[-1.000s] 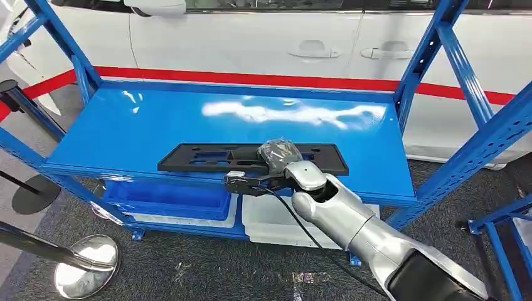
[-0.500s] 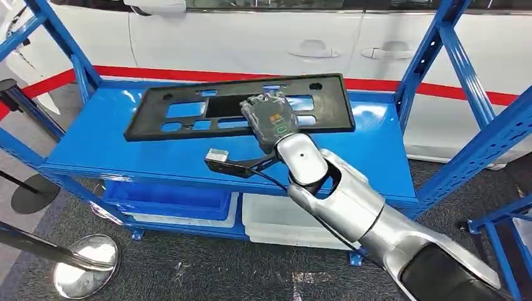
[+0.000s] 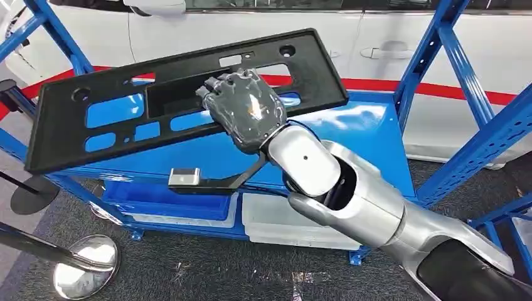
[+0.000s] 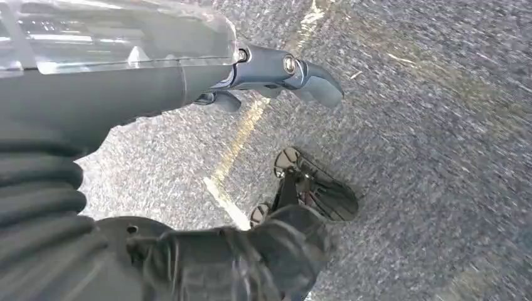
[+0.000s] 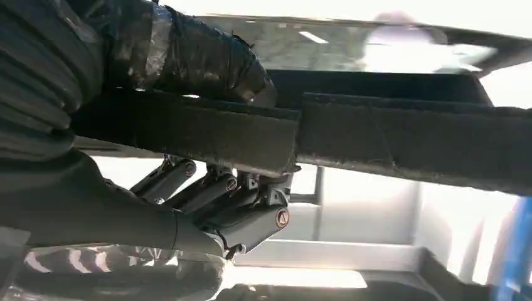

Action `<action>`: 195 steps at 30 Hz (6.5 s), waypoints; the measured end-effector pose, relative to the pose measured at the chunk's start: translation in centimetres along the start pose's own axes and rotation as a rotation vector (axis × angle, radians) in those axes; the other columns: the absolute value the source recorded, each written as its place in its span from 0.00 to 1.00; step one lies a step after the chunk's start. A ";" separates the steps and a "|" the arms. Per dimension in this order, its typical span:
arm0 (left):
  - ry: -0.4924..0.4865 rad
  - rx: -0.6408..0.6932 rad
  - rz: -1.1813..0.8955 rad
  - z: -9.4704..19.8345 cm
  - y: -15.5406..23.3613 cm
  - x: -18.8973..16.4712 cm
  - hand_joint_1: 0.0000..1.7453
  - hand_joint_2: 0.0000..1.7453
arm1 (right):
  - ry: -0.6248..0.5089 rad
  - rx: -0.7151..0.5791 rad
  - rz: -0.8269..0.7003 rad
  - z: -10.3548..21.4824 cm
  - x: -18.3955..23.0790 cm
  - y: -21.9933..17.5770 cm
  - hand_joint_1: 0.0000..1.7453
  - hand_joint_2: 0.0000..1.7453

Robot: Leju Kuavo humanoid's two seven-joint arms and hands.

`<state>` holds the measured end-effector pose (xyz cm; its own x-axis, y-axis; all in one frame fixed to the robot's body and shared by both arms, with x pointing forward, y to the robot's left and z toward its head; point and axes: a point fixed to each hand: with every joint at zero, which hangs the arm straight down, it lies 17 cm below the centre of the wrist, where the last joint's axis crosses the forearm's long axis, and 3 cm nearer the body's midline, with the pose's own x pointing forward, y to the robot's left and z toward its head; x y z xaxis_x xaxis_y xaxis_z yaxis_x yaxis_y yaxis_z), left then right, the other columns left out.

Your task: Take the parts from the cabinet and place them on the table.

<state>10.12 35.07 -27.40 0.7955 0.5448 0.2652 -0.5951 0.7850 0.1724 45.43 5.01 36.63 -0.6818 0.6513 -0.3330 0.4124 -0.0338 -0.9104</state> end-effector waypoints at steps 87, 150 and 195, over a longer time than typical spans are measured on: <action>-0.026 0.009 -0.033 -0.3 1.0 1.2 0.00 1.00 | -0.062 -0.020 -0.023 3.5 2.1 2.1 1.00 1.00; -0.028 0.021 -0.061 -0.5 1.7 1.9 0.00 1.00 | -0.043 0.000 -0.027 3.8 1.5 3.1 1.00 1.00; 0.008 0.022 -0.127 -0.5 1.6 1.1 0.00 1.00 | -0.004 0.062 -0.037 4.4 0.9 5.5 1.00 1.00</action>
<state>10.12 37.05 -27.26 0.8654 0.4438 0.2325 -0.4918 0.8412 0.2249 44.49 2.07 30.24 -0.6986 0.6496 -0.2999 0.3490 -0.0565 -0.9354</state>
